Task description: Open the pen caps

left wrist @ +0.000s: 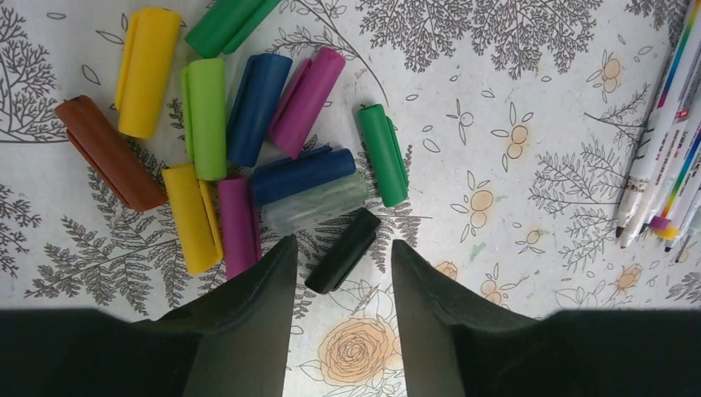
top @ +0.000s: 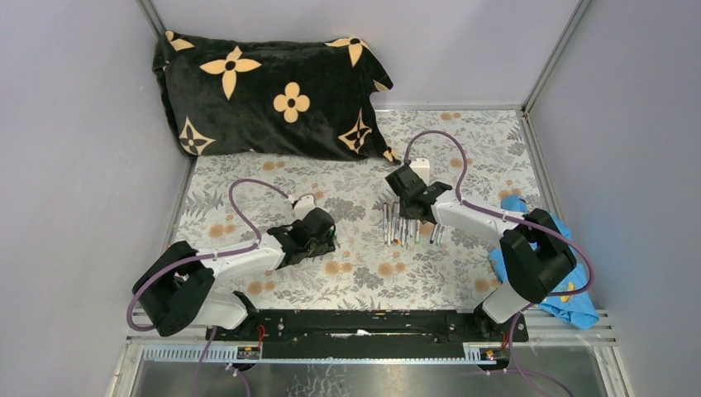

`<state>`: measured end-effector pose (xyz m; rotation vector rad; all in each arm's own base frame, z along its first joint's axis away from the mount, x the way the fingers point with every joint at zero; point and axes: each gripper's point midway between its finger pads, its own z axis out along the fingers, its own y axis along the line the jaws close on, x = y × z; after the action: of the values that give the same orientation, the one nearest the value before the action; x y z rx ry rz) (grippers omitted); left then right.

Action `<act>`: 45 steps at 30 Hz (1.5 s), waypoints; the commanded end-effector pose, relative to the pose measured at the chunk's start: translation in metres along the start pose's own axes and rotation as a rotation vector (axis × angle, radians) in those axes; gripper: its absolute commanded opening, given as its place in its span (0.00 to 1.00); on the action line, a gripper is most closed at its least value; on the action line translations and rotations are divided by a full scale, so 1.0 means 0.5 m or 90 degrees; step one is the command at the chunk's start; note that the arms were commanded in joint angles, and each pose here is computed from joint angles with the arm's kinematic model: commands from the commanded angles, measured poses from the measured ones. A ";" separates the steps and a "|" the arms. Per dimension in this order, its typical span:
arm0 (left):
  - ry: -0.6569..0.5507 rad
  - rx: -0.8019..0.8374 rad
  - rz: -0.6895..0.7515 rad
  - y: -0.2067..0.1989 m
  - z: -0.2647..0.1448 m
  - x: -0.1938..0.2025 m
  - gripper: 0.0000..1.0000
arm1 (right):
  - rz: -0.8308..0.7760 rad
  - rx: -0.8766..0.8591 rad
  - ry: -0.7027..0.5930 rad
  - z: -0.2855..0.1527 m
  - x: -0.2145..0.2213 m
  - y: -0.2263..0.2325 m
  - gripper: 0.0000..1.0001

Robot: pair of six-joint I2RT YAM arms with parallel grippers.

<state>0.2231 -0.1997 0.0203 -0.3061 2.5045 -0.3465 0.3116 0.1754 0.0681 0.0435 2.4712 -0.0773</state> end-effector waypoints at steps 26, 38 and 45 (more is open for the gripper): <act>-0.167 0.074 -0.029 -0.055 -0.178 -0.171 0.98 | 0.024 -0.082 -0.076 -0.083 -0.056 -0.009 0.58; -0.381 -0.005 -0.040 0.049 -0.348 -0.304 0.99 | 0.079 -0.095 -0.174 -0.203 -0.086 -0.084 0.76; -0.576 -0.111 -0.029 0.145 -0.427 -0.377 0.99 | 0.111 -0.050 -0.230 -0.237 -0.072 -0.159 0.82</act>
<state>0.2385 -0.0879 0.2444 -0.4267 1.8248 -0.2264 0.2679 0.1294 0.1768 0.1186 2.1635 0.1548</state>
